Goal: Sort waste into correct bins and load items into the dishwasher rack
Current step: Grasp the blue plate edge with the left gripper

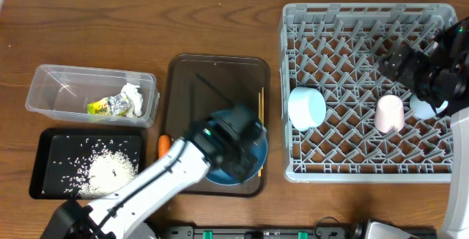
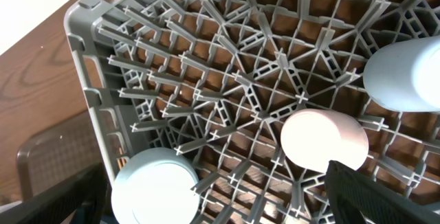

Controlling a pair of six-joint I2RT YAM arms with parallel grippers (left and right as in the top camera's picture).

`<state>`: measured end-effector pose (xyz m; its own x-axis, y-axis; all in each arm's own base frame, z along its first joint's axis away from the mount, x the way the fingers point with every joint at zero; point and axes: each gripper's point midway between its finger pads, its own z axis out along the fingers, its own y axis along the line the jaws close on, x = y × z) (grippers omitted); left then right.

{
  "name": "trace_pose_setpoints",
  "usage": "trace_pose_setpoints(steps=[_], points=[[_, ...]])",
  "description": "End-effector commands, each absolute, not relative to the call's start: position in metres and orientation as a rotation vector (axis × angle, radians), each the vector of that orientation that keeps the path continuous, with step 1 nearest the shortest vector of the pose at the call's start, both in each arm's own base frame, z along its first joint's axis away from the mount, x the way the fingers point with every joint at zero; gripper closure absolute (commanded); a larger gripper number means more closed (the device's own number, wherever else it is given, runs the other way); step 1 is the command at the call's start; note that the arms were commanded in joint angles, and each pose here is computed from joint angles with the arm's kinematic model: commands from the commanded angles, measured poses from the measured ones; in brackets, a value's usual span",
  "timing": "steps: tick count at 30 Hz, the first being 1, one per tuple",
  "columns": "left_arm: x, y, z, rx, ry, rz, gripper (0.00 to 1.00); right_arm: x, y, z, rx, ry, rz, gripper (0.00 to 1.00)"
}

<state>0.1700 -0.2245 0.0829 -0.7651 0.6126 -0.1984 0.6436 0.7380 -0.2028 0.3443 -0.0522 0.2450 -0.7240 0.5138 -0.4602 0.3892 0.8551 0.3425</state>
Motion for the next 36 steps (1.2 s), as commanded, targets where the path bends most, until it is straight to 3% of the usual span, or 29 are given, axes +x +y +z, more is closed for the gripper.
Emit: trace_pose_setpoints(steps=[1, 10, 15, 17, 18, 20, 21, 26, 36], points=[[0.164, -0.224, 0.072, 1.134, 2.791, -0.274, 0.37, 0.346, -0.054, 0.249, 0.64, 2.464, 0.298, 0.06], [0.149, -0.22, 0.026, 1.278, 2.917, -0.164, 0.39, 0.344, -0.053, 0.248, 0.642, 2.471, 0.298, 0.06], [0.147, -0.218, 0.01, 1.314, 2.953, -0.125, 0.5, 0.344, -0.054, 0.248, 0.643, 2.471, 0.298, 0.06], [0.149, -0.22, 0.009, 1.311, 2.946, -0.131, 0.61, 0.344, -0.054, 0.248, 0.643, 2.471, 0.298, 0.06], [0.15, -0.221, 0.009, 1.308, 2.941, -0.136, 0.74, 0.344, -0.054, 0.248, 0.643, 2.471, 0.298, 0.06], [0.153, -0.222, 0.011, 1.3, 2.932, -0.131, 0.91, 0.344, -0.054, 0.248, 0.643, 2.471, 0.298, 0.06], [0.157, -0.22, 0.012, 1.259, 2.935, -0.1, 0.94, 0.344, -0.054, 0.248, 0.643, 2.471, 0.298, 0.06], [0.179, -0.218, 0.038, 1.066, 2.919, -0.045, 0.94, 0.344, -0.054, 0.248, 0.643, 2.471, 0.297, 0.06], [0.224, -0.237, 0.134, 0.678, 2.684, -0.326, 0.94, 0.344, -0.054, 0.248, 0.643, 2.471, 0.298, 0.06]])
